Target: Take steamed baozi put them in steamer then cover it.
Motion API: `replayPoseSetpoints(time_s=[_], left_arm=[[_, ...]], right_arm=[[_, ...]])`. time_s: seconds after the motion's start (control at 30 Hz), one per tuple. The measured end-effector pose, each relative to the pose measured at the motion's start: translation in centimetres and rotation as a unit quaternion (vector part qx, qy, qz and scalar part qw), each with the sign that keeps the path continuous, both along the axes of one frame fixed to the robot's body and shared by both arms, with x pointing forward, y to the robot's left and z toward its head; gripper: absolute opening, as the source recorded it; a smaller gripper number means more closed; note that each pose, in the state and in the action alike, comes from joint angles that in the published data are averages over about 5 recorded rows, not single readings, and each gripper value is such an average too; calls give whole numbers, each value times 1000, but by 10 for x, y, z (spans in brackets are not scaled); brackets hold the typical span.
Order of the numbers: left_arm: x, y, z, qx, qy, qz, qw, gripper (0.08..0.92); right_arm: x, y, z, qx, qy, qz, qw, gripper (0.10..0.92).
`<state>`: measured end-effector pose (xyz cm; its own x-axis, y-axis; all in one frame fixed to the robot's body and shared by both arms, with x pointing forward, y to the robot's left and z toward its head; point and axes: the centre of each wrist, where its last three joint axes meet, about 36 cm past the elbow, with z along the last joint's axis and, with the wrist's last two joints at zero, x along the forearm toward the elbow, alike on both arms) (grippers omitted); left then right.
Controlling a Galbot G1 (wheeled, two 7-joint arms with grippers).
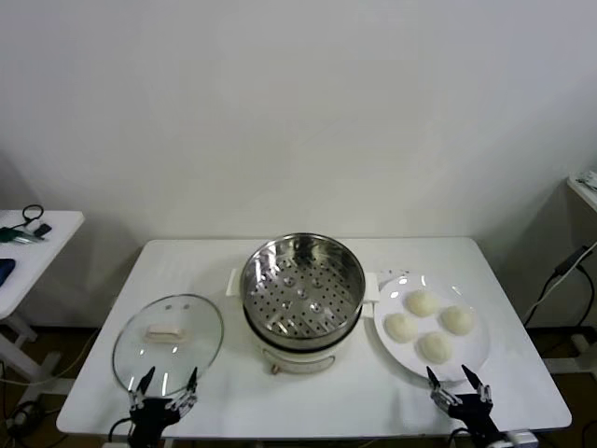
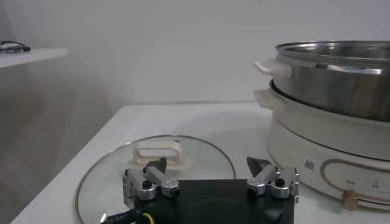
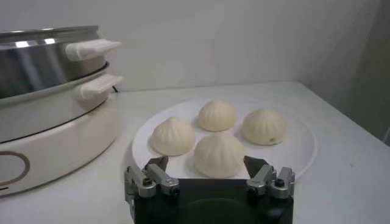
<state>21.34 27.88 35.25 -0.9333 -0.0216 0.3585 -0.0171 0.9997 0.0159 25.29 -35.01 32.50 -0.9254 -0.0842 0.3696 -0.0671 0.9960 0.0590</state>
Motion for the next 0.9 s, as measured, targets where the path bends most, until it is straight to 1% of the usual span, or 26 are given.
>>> replayPoseSetpoints(time_s=[0.1, 0.2, 0.37, 0.5, 0.57, 0.67, 0.77, 0.9], left_arm=[[0, -1, 0, 1, 1, -1, 1000, 823], [0, -1, 1, 2, 1, -2, 1000, 823], [0, -1, 0, 3, 1, -3, 1000, 823], [0, 0, 0, 4, -1, -4, 1000, 823], [0, 0, 1, 5, -2, -4, 1000, 823], [0, 1, 1, 8, -4, -4, 1000, 823], [-1, 2, 0, 10, -4, -5, 1000, 823], [-2, 3, -2, 13, -1, -7, 1000, 823]], right_arm=[[13, -6, 9, -12, 1, 2, 1000, 823], [40, -17, 26, -34, 0, 8, 999, 823], [108, -39, 61, -92, -16, 53, 994, 823], [172, -54, 95, -166, -30, 129, 977, 823], [202, -63, 114, -209, -31, 180, 961, 823], [241, -77, 143, -275, -24, 267, 923, 823], [272, -89, 169, -327, -7, 354, 876, 823], [307, -98, 197, -371, 37, 455, 809, 823]])
